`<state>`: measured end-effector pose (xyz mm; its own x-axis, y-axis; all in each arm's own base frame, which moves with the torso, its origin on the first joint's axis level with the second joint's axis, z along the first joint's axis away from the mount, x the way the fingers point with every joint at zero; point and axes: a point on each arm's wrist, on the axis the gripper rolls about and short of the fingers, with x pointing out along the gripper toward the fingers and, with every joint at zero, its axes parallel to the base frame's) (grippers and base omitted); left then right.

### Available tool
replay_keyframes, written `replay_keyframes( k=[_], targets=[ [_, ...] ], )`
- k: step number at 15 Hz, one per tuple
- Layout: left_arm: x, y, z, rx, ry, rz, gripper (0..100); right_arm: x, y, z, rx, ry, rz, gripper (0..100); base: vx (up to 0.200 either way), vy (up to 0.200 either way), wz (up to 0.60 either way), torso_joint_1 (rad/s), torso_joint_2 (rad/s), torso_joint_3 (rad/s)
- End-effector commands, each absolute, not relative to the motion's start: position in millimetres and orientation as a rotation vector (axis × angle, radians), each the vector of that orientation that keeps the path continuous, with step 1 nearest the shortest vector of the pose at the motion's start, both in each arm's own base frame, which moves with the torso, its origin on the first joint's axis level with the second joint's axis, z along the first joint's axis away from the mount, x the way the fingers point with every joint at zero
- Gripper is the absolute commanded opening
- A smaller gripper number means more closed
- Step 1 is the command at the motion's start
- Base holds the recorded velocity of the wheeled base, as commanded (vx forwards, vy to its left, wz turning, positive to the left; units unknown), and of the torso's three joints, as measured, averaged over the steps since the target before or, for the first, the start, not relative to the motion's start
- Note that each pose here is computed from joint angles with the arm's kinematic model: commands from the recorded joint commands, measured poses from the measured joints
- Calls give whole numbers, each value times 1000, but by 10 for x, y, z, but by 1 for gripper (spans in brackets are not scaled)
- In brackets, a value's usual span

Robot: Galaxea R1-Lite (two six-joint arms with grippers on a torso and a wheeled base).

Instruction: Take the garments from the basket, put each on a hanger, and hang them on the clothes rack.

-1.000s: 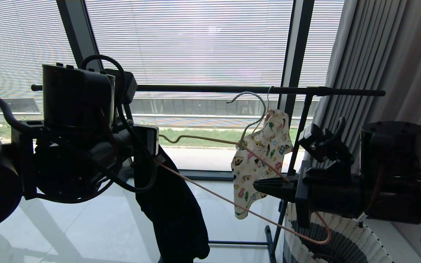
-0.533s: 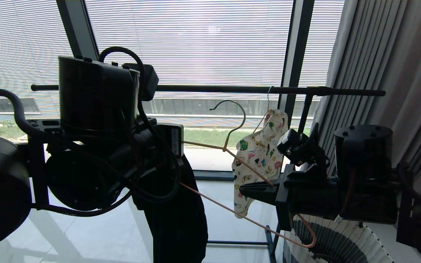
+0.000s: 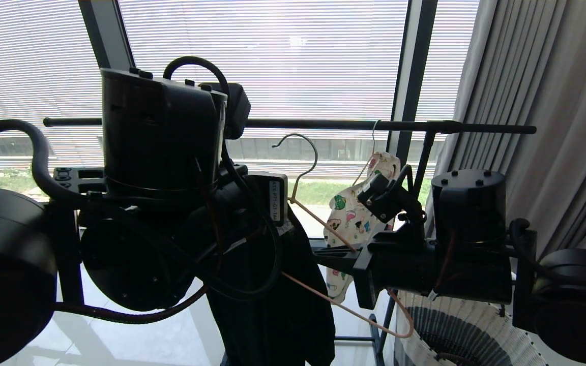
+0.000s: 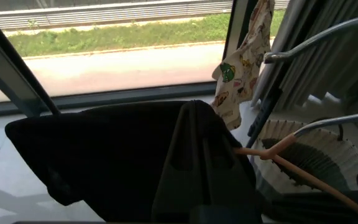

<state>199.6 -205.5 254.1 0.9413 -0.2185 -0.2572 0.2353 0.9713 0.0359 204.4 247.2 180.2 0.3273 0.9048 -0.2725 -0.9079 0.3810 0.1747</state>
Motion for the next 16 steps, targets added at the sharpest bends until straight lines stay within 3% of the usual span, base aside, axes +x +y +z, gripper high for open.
replay_keyframes(
  k=[1, 5, 6, 16],
  targets=[
    [2003, -2062, 2543, 66, 254, -232, 0, 2075, 2483, 1774, -11, 357, 1170, 0, 0, 0, 0, 0, 0, 0],
    [1953, -2006, 2628, 47, 232, -234, 0, 2111, 2453, 1783, -9, 353, 1148, 0, 0, 0, 0, 0, 0, 0],
    [1948, -2001, 2641, 44, 229, -234, 100, 2111, 2453, 1783, -9, 353, 1148, 0, 0, 0, 0, 0, 0, 0],
    [1780, -1755, 2866, 95, 156, -236, 100, 2209, 2401, 1842, 12, 273, 1068, 0, 0, 0, 0, 0, 0, 0]
  ],
)
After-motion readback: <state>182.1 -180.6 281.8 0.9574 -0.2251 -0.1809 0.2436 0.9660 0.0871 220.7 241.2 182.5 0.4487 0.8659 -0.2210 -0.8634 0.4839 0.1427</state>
